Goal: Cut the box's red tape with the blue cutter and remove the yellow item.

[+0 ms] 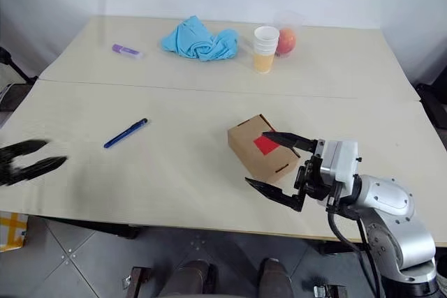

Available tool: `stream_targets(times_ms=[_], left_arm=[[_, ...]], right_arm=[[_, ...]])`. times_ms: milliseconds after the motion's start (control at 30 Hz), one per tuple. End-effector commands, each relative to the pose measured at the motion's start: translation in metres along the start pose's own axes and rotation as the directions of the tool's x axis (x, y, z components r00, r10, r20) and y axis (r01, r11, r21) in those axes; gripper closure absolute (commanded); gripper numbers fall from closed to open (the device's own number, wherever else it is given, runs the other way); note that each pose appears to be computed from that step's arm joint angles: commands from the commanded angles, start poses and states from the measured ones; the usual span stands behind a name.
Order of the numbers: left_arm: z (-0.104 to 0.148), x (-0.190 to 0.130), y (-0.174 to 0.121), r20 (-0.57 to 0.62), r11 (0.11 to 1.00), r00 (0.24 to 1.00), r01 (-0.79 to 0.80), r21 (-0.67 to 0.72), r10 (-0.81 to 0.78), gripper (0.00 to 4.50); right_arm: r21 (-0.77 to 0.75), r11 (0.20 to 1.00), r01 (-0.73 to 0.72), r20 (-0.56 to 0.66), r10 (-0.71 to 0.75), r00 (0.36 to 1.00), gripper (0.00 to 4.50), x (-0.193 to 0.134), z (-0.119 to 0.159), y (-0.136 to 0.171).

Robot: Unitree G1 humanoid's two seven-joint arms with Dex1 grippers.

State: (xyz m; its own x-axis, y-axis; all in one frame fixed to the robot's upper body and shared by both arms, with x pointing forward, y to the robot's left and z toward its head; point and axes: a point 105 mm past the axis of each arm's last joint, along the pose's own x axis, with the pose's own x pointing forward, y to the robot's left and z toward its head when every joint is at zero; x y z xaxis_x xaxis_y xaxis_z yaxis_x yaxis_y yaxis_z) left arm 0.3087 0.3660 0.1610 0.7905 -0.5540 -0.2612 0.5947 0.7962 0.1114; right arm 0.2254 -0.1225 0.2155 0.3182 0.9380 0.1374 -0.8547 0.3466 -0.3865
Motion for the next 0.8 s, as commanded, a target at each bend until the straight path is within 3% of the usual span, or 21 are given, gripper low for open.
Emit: stream_targets(times_ms=[33, 167, 733, 800], left_arm=[[0.007, 0.021, 0.003, -0.026, 0.998, 1.0, -0.005, 0.06, 0.007, 0.03], [-0.007, 0.035, 0.006, -0.113, 0.996, 0.993, -0.025, 0.083, 0.034, 0.03], [-0.054, 0.023, 0.008, -0.334, 0.998, 0.94, -0.067, 0.01, 0.066, 0.03], [-0.06, 0.03, 0.003, -0.337, 0.999, 0.941, -0.049, -0.019, 0.04, 0.43]], right_arm=[[-0.041, 0.999, -0.021, 0.008, 0.022, 1.0, 0.0, 0.0, 0.007, 0.001], [-0.055, 0.998, -0.018, -0.004, 0.018, 1.0, 0.0, 0.001, 0.011, 0.002], [-0.057, 0.997, 0.052, -0.03, -0.054, 0.998, 0.0, -0.003, 0.011, 0.005], [-0.057, 0.997, 0.051, -0.034, -0.053, 0.998, 0.0, -0.004, 0.01, 0.005]])
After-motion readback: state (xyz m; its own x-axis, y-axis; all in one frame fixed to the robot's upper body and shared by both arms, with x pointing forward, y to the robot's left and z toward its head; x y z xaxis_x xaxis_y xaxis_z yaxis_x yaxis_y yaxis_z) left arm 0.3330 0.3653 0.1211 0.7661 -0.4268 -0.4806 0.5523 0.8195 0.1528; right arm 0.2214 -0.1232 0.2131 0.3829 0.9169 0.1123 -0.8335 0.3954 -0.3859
